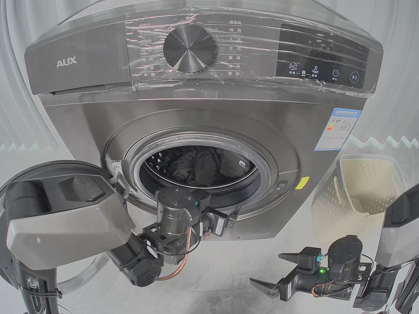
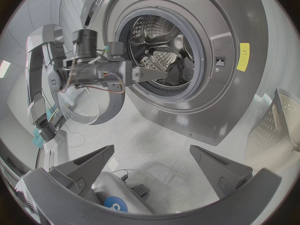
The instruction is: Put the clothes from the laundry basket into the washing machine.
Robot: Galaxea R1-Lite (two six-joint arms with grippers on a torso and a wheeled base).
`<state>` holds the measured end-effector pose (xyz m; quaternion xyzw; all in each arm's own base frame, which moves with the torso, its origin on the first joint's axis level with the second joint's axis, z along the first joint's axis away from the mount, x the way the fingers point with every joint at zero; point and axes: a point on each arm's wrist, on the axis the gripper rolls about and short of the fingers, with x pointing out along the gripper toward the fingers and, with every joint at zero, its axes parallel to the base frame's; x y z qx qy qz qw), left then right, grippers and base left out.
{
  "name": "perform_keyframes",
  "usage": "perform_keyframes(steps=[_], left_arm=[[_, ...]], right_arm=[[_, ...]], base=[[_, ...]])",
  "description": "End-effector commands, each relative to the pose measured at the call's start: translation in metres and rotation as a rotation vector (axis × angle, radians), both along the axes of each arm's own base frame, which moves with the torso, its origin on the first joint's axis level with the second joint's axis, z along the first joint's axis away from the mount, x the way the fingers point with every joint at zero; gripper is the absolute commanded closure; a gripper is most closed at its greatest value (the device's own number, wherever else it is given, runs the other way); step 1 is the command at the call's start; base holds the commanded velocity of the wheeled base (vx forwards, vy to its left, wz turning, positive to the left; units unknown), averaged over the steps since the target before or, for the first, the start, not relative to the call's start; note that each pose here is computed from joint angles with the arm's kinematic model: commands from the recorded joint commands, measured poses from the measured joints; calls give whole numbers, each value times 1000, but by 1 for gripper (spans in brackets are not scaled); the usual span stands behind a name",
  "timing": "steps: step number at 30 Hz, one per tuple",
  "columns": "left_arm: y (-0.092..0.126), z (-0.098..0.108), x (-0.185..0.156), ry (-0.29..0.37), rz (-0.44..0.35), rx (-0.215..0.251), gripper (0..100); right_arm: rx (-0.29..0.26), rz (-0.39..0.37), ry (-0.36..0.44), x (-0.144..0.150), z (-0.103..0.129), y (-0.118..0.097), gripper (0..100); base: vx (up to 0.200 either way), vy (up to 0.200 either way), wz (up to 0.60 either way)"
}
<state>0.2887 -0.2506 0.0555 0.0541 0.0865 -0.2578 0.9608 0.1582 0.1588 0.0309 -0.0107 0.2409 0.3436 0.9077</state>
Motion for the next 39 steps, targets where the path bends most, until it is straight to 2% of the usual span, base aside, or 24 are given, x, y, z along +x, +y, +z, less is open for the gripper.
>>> perform_keyframes(steps=[1,4,5,7,8,10,14,17,20,22,25,26,27,30,35,39], left_arm=[[14,36,-58,-40,-85,-53,0],[22,50,-76,-71,-104,-112,0],[22,50,-76,-71,-104,-112,0],[35,60,-92,-76,-108,-162,0],[35,60,-92,-76,-108,-162,0],[57,70,-121,-42,-131,-203,0],[82,77,-149,-29,-154,-230,0],[105,79,-167,-29,-150,-240,0],[118,76,-176,-4,-141,-259,0],[126,74,-181,21,-123,-293,0],[137,78,-182,22,-84,-340,0],[137,78,-182,22,-84,-340,0],[146,81,-181,7,-40,-351,0],[155,80,-179,12,14,-331,0],[174,82,-182,9,100,-317,0],[186,81,-192,18,118,-269,0]], right_arm=[[12,-4,-13,-1,5,-3,0],[32,-7,-34,-2,12,-4,0],[32,-7,-34,-2,12,-4,0],[63,-19,-72,-3,23,-8,0],[63,-19,-72,-3,23,-8,0],[106,-32,-125,-2,37,-11,0],[152,-50,-174,0,50,-13,0],[165,-73,-197,2,55,-17,0],[162,-103,-208,3,57,-23,0],[160,-141,-226,0,61,-29,0],[162,-171,-238,-8,66,-38,0],[162,-171,-238,-8,66,-38,0],[163,-221,-261,-7,70,-44,0],[168,-286,-296,-4,76,-55,0],[162,-331,-305,-9,83,-67,0],[131,-338,-275,-21,86,-75,0]], base=[[0,0,0],[0,0,0],[0,0,0],[0,0,0],[0,0,0],[0,0,0],[0,0,0],[0,0,0],[0,0,0],[0,0,0],[0,0,0],[0,0,0],[0,0,0],[0,0,0],[0,0,0],[-50,0,0]])
